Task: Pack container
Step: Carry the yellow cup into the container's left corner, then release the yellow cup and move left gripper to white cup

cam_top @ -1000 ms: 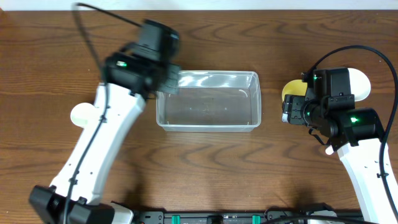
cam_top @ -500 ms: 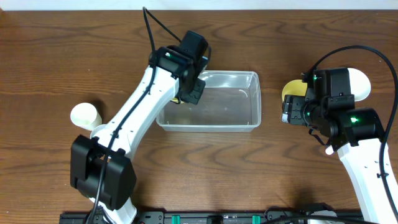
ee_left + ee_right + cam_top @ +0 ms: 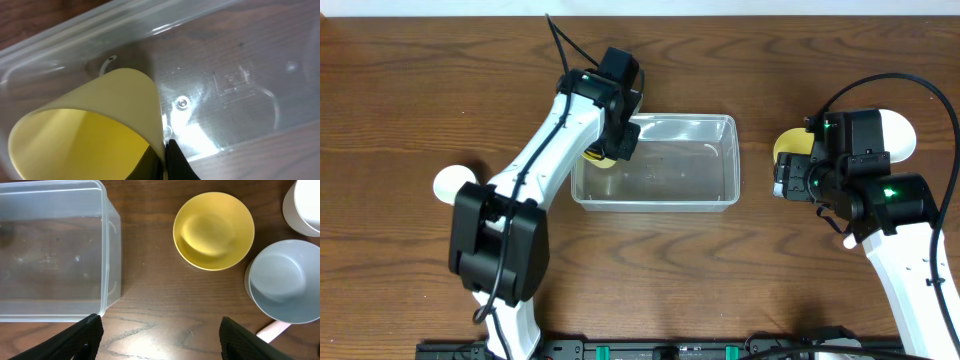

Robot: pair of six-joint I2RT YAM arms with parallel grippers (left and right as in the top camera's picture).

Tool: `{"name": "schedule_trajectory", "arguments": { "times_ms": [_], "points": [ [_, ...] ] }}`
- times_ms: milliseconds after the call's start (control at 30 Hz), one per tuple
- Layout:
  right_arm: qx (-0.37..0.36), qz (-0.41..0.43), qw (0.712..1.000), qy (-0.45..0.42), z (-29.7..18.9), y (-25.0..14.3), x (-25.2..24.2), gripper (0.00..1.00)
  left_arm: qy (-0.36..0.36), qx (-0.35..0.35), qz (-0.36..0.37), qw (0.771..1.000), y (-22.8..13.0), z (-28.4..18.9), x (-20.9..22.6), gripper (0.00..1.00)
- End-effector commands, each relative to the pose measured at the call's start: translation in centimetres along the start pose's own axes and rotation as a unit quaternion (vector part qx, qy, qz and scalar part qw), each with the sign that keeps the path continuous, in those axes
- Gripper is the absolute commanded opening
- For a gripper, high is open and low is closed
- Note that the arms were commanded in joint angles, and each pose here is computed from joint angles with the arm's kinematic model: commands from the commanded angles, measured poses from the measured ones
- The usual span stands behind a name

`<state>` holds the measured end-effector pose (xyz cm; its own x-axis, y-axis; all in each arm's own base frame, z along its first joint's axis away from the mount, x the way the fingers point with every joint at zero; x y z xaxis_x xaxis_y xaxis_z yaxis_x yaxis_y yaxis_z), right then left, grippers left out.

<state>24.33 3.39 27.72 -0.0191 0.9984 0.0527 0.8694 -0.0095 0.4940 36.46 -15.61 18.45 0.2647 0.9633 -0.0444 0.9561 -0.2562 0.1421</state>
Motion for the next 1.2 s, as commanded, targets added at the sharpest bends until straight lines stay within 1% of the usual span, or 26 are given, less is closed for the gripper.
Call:
{"name": "schedule_trajectory", "arguments": {
  "times_ms": [0,200,233,300,400,500,600,667,733,767,900,967,1000,1067,1167],
  "points": [
    [-0.003,0.012,1.000,-0.004,-0.1,0.2,-0.2,0.76,-0.003,0.017,0.007,1.000,0.0,1.3,0.0,0.06],
    [-0.001,0.012,1.000,-0.005,-0.1,0.2,-0.2,0.76,-0.001,0.020,0.007,1.000,0.2,1.9,0.1,0.06],
    [-0.001,0.012,1.000,-0.005,-0.1,0.2,-0.2,0.76,0.000,0.020,0.007,1.000,0.2,1.9,0.1,0.11],
    [-0.001,0.012,1.000,-0.005,-0.1,0.2,-0.2,0.76,0.004,0.019,0.007,1.000,0.2,1.9,0.1,0.31],
    [-0.001,0.012,1.000,-0.005,-0.1,0.2,-0.2,0.76,0.004,0.019,0.007,1.000,0.2,1.9,0.1,0.50],
    [-0.001,0.012,1.000,-0.005,-0.1,0.2,-0.2,0.76,0.004,0.018,0.007,1.000,0.2,1.9,0.1,0.52],
    [-0.001,0.012,1.000,-0.005,-0.1,0.2,-0.2,0.76,0.004,0.013,0.007,1.000,0.4,1.6,0.1,0.63],
    [-0.001,0.012,1.000,-0.005,-0.1,0.2,-0.2,0.76,0.010,0.000,0.008,1.000,0.6,0.8,0.1,0.64],
    [-0.001,0.012,1.000,-0.005,-0.1,0.2,-0.2,0.76,0.011,-0.022,0.009,1.000,1.0,-0.9,0.1,0.64],
    [-0.001,0.012,1.000,-0.005,-0.1,0.2,-0.2,0.76,0.009,-0.040,0.010,0.999,1.3,-2.2,0.0,0.66],
    [-0.002,0.012,1.000,-0.005,-0.1,0.2,-0.2,0.77,0.015,-0.106,0.010,0.994,1.5,-8.0,0.1,0.78],
    [-0.002,0.012,1.000,-0.006,-0.1,0.2,-0.2,0.77,0.035,-0.137,0.004,0.990,0.8,-11.3,0.6,0.85],
    [-0.002,0.012,1.000,-0.007,-0.1,0.2,-0.2,0.77,0.050,-0.148,-0.004,0.988,0.2,-12.7,1.0,0.90],
    [0.000,0.012,1.000,-0.007,-0.1,0.1,-0.2,0.78,0.079,-0.170,-0.053,0.981,-1.2,-15.4,2.6,0.99],
    [0.001,0.012,1.000,-0.007,-0.1,0.1,-0.2,0.78,0.087,-0.189,-0.166,0.964,-3.7,-18.5,6.2,0.98]
  ]
}}
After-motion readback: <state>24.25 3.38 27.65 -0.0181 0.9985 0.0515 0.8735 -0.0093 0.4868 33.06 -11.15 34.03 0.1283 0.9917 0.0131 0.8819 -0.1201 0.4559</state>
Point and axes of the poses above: each gripper's point midway between its finger pads, its own z axis out along the fingers, its own x axis along the line the jaws close on, y = z × x, the point moved 10 cm from there along -z, back along the fingers, and after that the axes turned 6 degrees about -z, right-handed, at the moved point
